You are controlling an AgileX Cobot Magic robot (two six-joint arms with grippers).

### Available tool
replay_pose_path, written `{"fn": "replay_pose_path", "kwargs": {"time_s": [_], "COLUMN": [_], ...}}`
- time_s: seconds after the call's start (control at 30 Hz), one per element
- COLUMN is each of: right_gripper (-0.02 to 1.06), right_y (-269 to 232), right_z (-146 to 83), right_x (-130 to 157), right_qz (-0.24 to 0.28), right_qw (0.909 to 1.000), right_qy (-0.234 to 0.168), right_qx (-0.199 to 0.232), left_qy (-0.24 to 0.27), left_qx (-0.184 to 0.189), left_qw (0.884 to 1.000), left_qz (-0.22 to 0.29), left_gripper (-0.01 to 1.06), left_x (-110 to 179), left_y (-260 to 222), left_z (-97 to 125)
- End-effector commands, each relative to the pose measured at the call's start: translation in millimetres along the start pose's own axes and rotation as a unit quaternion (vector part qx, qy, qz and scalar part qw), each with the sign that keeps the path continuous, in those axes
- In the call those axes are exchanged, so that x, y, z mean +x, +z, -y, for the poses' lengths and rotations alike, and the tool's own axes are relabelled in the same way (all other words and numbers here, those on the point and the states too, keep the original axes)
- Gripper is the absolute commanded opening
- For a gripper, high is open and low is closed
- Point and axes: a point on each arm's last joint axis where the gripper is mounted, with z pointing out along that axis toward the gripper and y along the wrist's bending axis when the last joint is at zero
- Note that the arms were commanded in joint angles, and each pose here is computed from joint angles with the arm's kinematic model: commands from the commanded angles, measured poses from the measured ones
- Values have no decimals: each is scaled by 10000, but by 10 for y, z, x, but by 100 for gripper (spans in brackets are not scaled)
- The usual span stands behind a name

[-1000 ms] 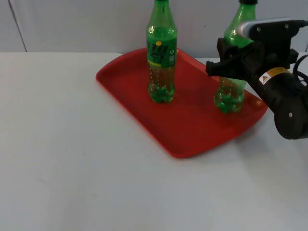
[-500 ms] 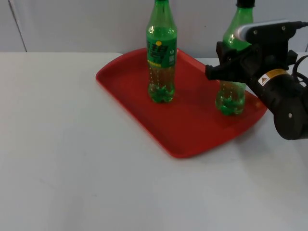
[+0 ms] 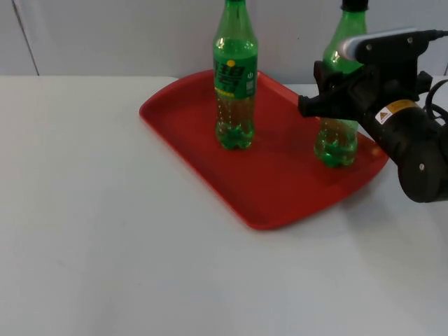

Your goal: Place the bottle upright on the tray.

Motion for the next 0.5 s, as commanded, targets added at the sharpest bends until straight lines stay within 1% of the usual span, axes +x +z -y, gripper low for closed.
{"fn": "replay_pose_path", "kwargs": {"time_s": [0.0,0.07,0.1,0.13,0.17,0.27,0.3,0.37,0.4,0.47], "right_gripper": [51,51,53,60,60,86,86,100,106,105], "right_y": [10,10,10,10,10,10,10,8,6,-10], "right_z": [0,-1,-1,-2,-2,4,4,14,23,39], "right_x": [-20,-17,-16,-11,-11,-7,-7,-5,-2,7], "right_qz": [-24,-36,-46,-72,-72,-91,-91,-111,-129,-161], "right_qw": [10000,10000,10000,9999,9999,9999,9999,9999,9997,9995], "right_qy": [-59,-77,-77,-77,-77,-61,-61,-9,37,64], "right_qx": [-5,-8,-10,-15,-15,19,19,117,207,278], "left_qy": [29,29,29,29,29,29,29,29,29,29], "left_qx": [12,12,12,12,12,12,12,12,12,12], "left_qw": [10000,10000,10000,10000,10000,10000,10000,10000,10000,10000], "left_qz": [34,34,34,34,34,34,34,34,34,34], "left_gripper": [105,105,105,105,105,105,105,105,105,105], "left_x": [3,3,3,3,3,3,3,3,3,3], "left_y": [4,4,4,4,4,4,4,4,4,4], "left_z": [-4,-4,-4,-4,-4,-4,-4,-4,-4,-4]}}
